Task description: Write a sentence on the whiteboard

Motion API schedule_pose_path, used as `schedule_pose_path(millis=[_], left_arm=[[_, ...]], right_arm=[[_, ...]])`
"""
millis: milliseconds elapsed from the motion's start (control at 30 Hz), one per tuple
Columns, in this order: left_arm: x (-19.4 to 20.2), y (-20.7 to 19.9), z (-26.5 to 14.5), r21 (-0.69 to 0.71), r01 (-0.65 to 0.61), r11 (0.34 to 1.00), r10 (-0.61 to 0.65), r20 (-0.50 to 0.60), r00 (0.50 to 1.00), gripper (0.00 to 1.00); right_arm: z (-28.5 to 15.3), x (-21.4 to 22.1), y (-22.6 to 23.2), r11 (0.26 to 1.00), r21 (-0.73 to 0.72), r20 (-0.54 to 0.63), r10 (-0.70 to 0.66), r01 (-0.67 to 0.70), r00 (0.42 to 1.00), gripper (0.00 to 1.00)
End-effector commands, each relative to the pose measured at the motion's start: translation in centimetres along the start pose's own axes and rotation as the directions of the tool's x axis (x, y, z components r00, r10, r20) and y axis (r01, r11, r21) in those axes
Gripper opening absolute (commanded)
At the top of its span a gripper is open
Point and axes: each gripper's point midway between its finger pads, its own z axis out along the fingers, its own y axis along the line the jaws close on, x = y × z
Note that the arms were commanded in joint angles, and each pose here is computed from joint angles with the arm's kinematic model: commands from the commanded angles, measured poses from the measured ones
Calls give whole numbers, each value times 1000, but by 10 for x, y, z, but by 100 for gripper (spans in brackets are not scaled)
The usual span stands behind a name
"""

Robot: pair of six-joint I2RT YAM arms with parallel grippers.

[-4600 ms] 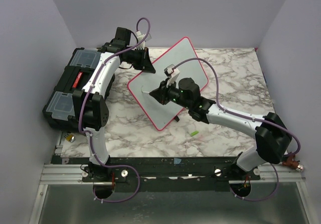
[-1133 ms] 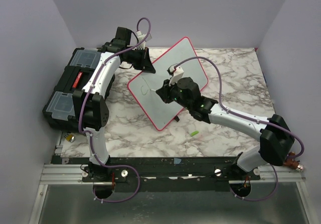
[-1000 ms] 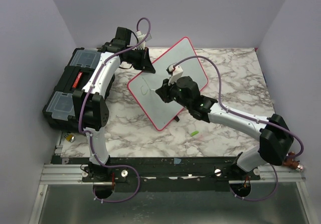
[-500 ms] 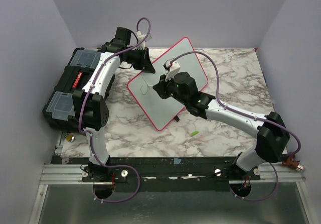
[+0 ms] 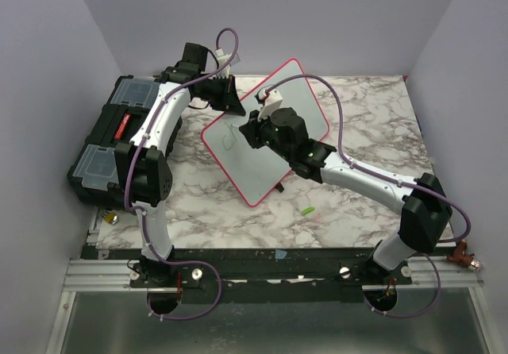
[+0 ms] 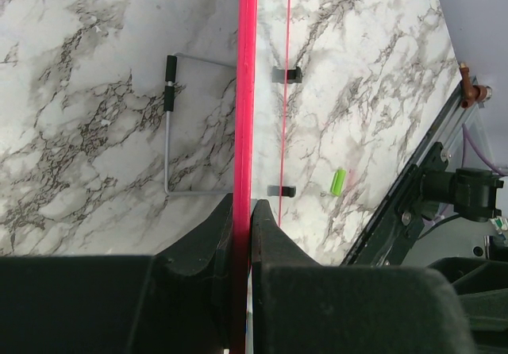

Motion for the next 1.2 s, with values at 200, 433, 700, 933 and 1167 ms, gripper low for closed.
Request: schedule_pose_path(millis=[200, 433, 700, 933, 1167], left_arm=[[-10, 26, -8, -170, -106, 980, 112, 24, 993, 0], [-11, 26, -9, -172, -108, 979, 115, 27, 993, 0], [-11, 25, -9, -171, -109, 979, 115, 27, 993, 0], [-15, 23, -11, -167, -115, 979, 122, 35, 992, 0], [-17, 20, -13, -167, -116, 979, 125, 41, 991, 0]], right_arm=[[7, 29, -30, 988, 139, -84, -49, 61, 995, 1], [-6, 49, -28, 993, 108, -129, -24, 38, 991, 1], [-15, 67, -25, 997, 75, -173, -2, 16, 985, 1], [-22, 68, -26, 997, 76, -179, 8, 6, 984, 1], [-33, 52, -28, 996, 92, -143, 14, -1, 990, 1]])
